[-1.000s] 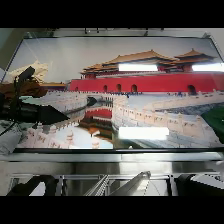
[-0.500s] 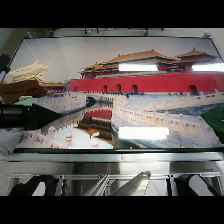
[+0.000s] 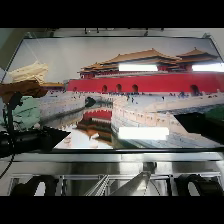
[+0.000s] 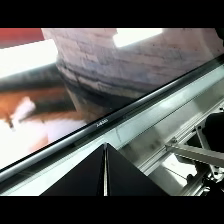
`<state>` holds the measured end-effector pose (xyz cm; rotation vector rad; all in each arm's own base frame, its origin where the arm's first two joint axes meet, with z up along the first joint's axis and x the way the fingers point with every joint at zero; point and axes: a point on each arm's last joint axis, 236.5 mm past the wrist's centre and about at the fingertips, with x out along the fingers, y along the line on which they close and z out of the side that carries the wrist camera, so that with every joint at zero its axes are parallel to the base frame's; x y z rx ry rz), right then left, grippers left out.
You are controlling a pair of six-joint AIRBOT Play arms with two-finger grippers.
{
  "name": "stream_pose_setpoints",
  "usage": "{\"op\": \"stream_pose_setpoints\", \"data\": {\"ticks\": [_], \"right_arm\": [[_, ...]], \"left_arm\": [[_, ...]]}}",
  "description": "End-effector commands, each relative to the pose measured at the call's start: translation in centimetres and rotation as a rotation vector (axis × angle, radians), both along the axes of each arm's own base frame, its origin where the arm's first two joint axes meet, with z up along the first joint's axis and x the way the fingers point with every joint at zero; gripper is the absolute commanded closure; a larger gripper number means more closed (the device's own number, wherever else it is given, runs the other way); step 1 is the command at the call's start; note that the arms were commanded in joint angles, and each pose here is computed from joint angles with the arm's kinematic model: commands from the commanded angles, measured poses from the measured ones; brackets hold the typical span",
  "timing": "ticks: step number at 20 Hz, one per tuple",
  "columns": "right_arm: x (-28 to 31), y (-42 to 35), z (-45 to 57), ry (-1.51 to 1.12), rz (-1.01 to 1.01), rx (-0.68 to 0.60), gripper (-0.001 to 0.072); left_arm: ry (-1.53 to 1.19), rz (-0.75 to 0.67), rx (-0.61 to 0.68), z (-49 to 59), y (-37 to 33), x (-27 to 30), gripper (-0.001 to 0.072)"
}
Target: Fold the shirts.
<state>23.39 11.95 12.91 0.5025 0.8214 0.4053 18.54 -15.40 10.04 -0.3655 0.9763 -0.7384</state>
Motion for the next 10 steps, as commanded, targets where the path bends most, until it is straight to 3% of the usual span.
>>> {"op": "stream_pose_setpoints", "data": {"ticks": [1,10], "right_arm": [[-1.2,1.8,-0.2,-0.016,0.032,0.067,0.0693],[-3.4,3.4,-0.7,0.064,0.11,0.109,0.0691]], "left_arm": [[-0.016,-0.003,-0.003,0.4,-0.1,-0.3,0.0689],[-0.041,-0.006,0.002,1.4,-0.1,-0.1,0.0689]]}}
